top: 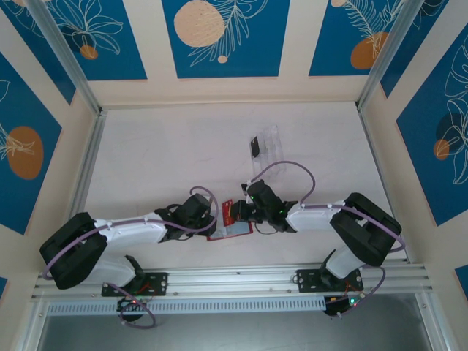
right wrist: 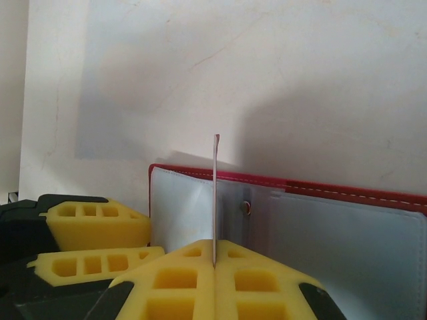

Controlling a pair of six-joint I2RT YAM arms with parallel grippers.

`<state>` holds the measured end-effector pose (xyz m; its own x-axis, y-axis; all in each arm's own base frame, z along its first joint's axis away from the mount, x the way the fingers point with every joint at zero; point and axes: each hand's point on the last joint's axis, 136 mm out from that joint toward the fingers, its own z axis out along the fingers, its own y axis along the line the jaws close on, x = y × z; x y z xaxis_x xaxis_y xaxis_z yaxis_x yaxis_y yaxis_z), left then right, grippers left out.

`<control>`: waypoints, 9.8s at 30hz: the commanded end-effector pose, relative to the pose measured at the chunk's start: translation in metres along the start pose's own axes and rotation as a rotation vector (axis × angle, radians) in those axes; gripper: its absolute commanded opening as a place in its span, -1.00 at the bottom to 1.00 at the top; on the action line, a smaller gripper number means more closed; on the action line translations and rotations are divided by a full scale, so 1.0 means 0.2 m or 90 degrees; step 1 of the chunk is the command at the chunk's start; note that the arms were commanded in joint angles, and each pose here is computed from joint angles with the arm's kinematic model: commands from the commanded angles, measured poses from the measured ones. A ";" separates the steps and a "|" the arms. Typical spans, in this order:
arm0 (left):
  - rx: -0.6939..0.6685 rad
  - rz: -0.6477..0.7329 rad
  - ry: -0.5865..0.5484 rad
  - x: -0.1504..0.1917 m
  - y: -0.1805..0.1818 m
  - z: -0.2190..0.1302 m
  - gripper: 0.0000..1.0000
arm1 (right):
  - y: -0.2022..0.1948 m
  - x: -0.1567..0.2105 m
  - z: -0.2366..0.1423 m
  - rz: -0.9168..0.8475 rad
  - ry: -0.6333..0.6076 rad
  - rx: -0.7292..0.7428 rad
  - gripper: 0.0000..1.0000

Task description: Put the credit cards into the card holder

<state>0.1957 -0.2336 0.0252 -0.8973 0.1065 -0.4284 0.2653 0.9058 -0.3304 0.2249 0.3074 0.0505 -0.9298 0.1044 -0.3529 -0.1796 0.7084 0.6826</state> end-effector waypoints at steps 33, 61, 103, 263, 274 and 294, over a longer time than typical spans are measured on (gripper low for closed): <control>-0.009 0.013 0.041 0.05 0.01 0.01 -0.45 | -0.24 0.26 -0.02 0.070 0.017 0.117 -1.00; -0.009 0.010 0.041 0.05 0.01 0.03 -0.38 | -0.27 0.42 -0.02 0.073 0.094 0.138 -1.00; -0.016 0.006 0.036 0.06 0.03 0.00 -0.36 | -0.23 0.24 0.09 0.018 0.084 0.081 -1.00; 0.011 -0.068 0.043 0.09 0.11 0.05 -0.85 | -0.18 -0.01 -0.16 -0.119 0.173 0.293 -0.55; 0.015 -0.068 0.045 0.09 0.10 0.06 -0.85 | -0.23 0.01 -0.08 -0.185 0.194 0.358 -0.44; 0.017 -0.066 0.045 0.08 0.09 0.05 -0.85 | -0.34 0.17 -0.02 -0.229 0.219 0.477 -0.60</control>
<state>0.2004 -0.2261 0.0179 -0.9277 0.0003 -0.3733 0.1744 0.8846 -0.4326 0.2204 0.2756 0.0197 -0.9070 -0.3328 -0.2582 -0.3421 0.9396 -0.0093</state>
